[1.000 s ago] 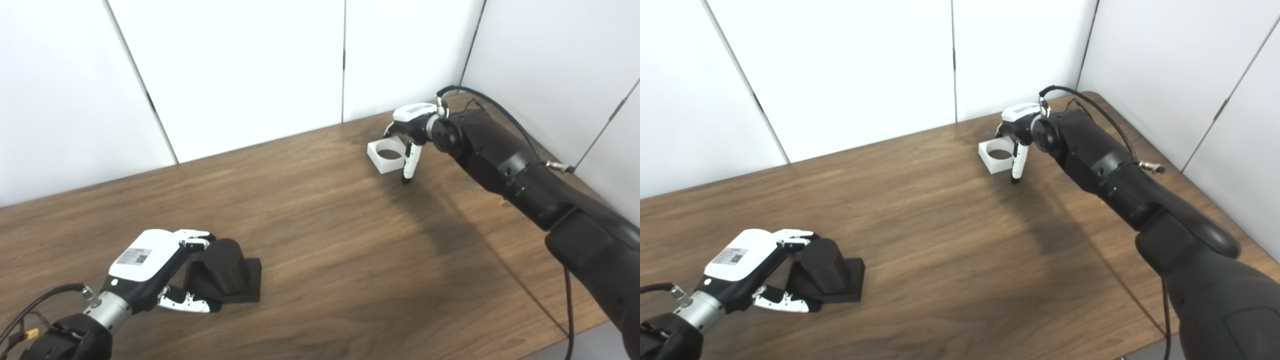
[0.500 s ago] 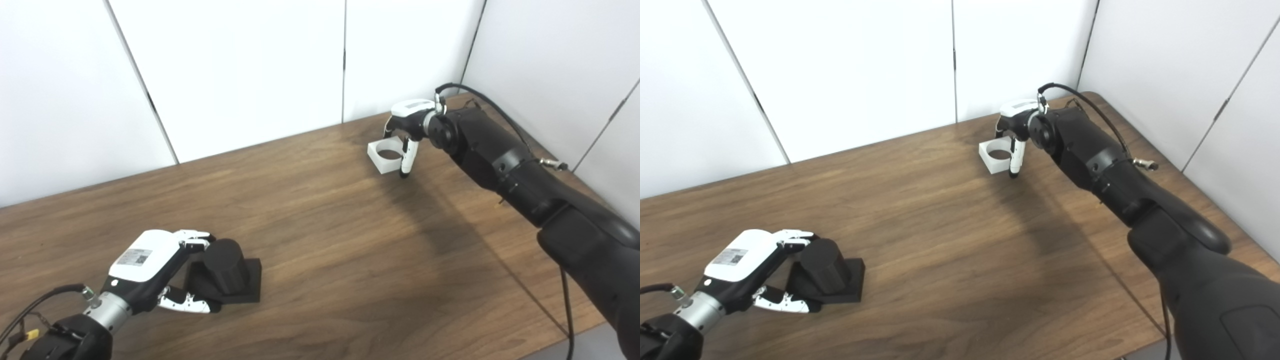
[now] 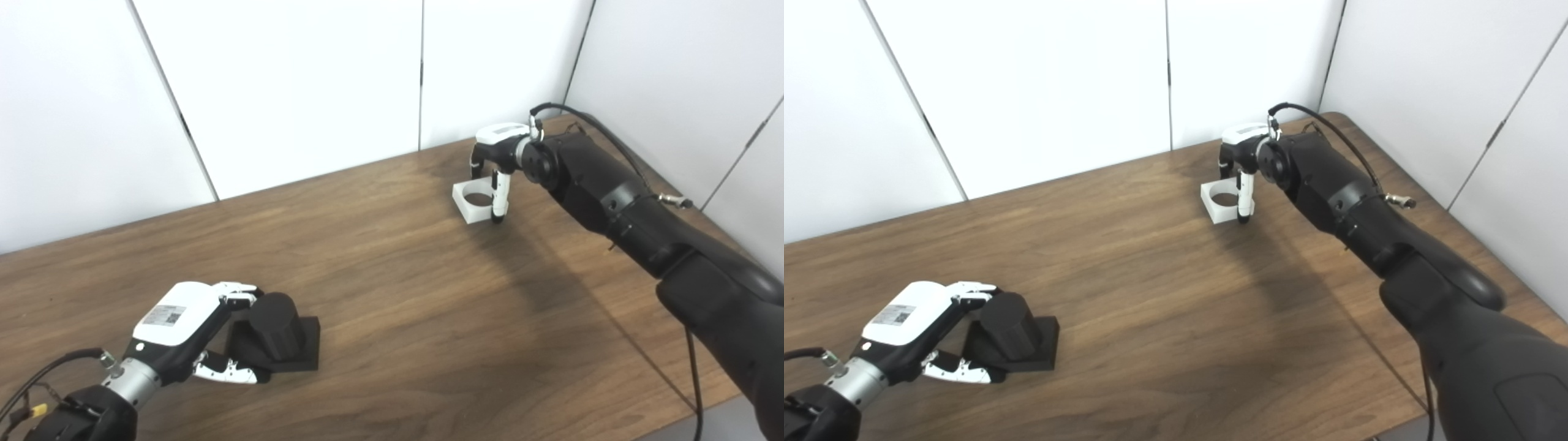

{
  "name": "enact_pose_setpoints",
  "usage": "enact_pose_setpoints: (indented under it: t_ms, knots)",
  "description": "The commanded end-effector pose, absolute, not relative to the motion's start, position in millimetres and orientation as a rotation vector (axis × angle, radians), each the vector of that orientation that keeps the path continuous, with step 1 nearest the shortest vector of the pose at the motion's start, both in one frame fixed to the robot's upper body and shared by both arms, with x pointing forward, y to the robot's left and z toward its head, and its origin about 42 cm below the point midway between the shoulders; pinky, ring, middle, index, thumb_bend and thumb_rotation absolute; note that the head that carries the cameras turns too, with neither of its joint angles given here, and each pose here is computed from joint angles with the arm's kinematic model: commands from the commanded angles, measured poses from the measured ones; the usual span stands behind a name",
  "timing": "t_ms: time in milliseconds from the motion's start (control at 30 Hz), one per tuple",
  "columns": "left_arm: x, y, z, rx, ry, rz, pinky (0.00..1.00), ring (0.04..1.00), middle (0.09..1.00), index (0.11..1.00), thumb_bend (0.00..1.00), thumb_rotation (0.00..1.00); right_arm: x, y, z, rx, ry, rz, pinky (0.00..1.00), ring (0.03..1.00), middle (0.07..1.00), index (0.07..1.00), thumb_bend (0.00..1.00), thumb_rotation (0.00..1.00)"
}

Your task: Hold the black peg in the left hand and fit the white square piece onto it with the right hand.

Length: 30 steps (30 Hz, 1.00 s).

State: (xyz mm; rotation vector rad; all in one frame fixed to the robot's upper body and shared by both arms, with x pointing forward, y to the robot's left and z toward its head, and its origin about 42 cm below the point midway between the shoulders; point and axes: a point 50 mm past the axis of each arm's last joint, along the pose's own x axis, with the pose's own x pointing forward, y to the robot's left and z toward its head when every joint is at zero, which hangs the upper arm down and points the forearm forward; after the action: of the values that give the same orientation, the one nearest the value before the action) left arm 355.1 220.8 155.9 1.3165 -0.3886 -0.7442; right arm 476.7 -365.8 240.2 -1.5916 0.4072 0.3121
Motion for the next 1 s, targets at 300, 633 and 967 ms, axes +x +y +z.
enact_pose_setpoints:
  t_ms: [300, 633, 967]
  knots:
    - [342.9, 234.6, 135.3, 1.411, -0.266, -0.836, 0.67, 0.837, 0.827, 0.490, 0.52, 0.06, 468.9, -369.0, 251.6, -1.523, 0.311, 0.320, 0.78, 0.854, 0.783, 0.482, 0.52, 0.13]
    - [346.1, 226.4, 127.7, 1.410, -0.240, -0.835, 0.69, 0.862, 0.845, 0.491, 0.52, 0.06, 459.5, -371.6, 269.8, -1.394, 0.197, 0.299, 0.82, 0.867, 0.789, 0.482, 0.52, 0.12]
    - [351.9, 219.8, 123.5, 1.419, -0.243, -0.839, 0.68, 0.869, 0.855, 0.492, 0.52, 0.07, 453.5, -358.2, 288.8, -1.388, 0.106, 0.333, 0.76, 0.845, 0.791, 0.485, 0.52, 0.12]
